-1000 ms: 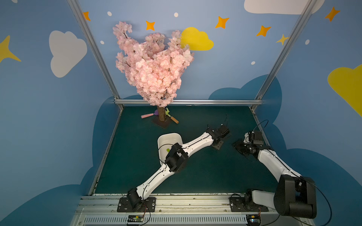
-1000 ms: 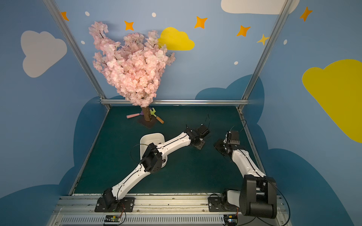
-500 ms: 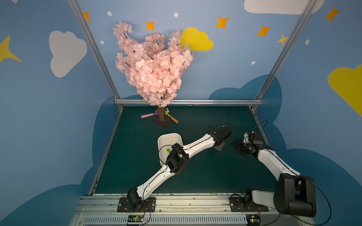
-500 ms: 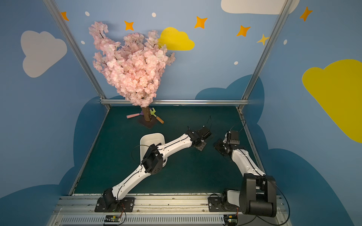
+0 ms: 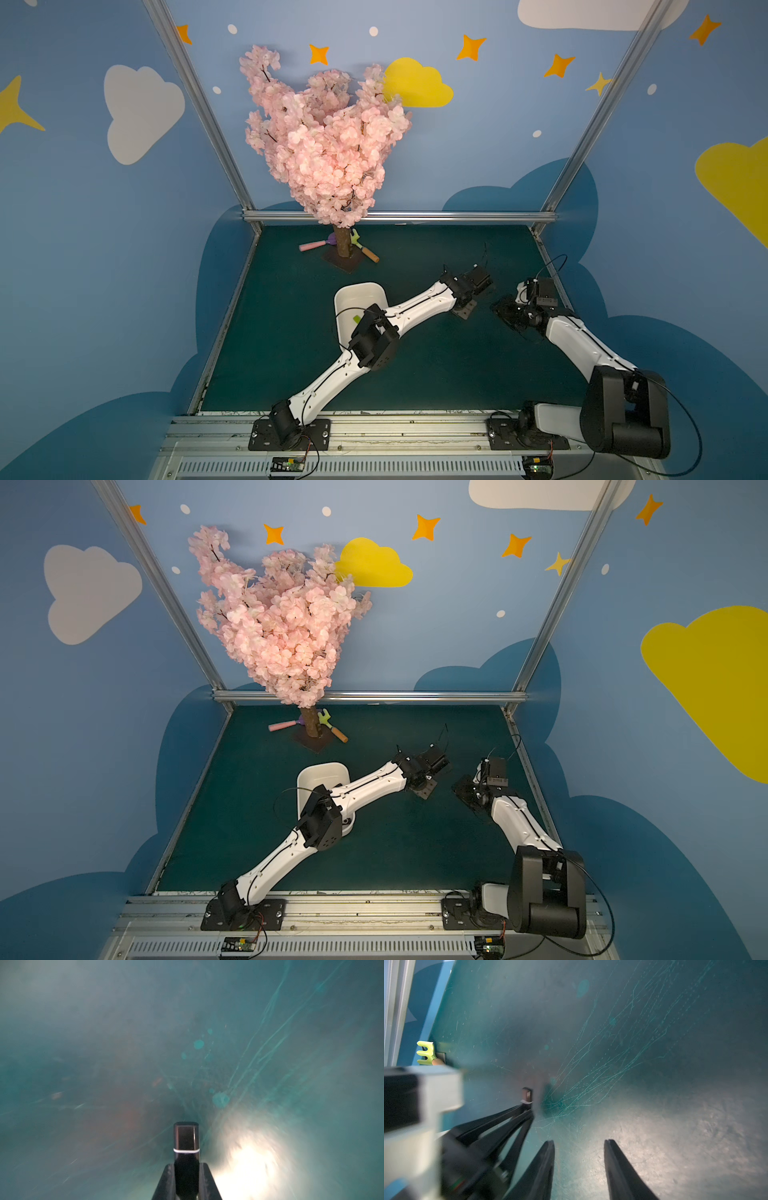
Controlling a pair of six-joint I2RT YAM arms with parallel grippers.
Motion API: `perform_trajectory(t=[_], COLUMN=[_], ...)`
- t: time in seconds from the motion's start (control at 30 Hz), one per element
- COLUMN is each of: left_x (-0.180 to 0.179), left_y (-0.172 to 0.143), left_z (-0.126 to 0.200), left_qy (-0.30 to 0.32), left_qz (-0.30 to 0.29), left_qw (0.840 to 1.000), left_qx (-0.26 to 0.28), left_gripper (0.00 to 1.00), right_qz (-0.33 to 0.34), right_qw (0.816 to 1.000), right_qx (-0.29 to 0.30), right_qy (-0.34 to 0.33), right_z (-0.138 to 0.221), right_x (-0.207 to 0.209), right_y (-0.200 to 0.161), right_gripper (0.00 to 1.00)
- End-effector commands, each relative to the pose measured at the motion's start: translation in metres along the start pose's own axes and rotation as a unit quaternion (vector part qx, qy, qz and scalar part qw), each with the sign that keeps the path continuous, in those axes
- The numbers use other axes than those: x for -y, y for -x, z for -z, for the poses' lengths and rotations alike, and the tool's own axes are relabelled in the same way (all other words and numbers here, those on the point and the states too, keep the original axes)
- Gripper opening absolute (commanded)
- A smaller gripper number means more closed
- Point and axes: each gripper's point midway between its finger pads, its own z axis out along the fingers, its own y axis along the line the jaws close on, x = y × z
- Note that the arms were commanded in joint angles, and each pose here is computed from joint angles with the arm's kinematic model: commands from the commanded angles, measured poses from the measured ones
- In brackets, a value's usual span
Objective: Put the usb flash drive into the storage box
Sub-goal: Pick up the USB flash from the center of the board, then place the USB flash in the storage box.
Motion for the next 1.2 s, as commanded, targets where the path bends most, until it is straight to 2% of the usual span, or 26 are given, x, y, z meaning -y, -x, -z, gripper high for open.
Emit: perform_trajectory(t=[0.0,0.13,0.23,0.4,0.47,0.63,0.77,0.97,1.17], left_x=[-0.016,-0.04,-0.068,-0.134,-0.154,-0.179,-0.183,-0.182,-0.183], left_y=[0.026,0.004,-0.024,-0.107,-0.138,-0.19,-0.21,-0.219,-0.215], left_z=[0.085,0.12,0.146,0.164,0.171,0.171,0.157,0.132,0.135], left_qy=[0.0,0.025,0.043,0.09,0.09,0.08,0.069,0.058,0.053], left_qz=[0.021,0.03,0.057,0.124,0.159,0.215,0.238,0.252,0.253], left_qw=[0.999,0.998,0.995,0.987,0.982,0.97,0.967,0.966,0.965], left_qx=[0.048,0.056,0.072,0.052,0.052,0.075,0.057,0.034,0.033], left_gripper=[0.15,0.14,0.16,0.18,0.19,0.25,0.25,0.24,0.3], right_qz=[0.003,0.003,0.004,0.008,0.009,0.016,0.021,0.025,0.03], right_qw=[1.0,1.0,1.0,1.0,1.0,1.0,1.0,1.0,0.999], right_qx=[0.004,0.001,0.0,-0.005,-0.006,-0.011,-0.014,-0.015,-0.013], right_qy=[0.008,0.01,0.011,0.016,0.016,0.016,0.01,0.004,0.002], right_z=[0.0,-0.001,-0.001,-0.002,-0.003,-0.005,-0.008,-0.009,-0.007], right_x=[-0.004,-0.005,-0.005,-0.008,-0.009,-0.011,-0.01,-0.009,-0.01], right_y=[0.005,0.004,0.004,0.001,0.001,-0.001,-0.003,-0.004,-0.004], right_gripper=[0.44,0.44,0.44,0.44,0.44,0.44,0.44,0.44,0.44])
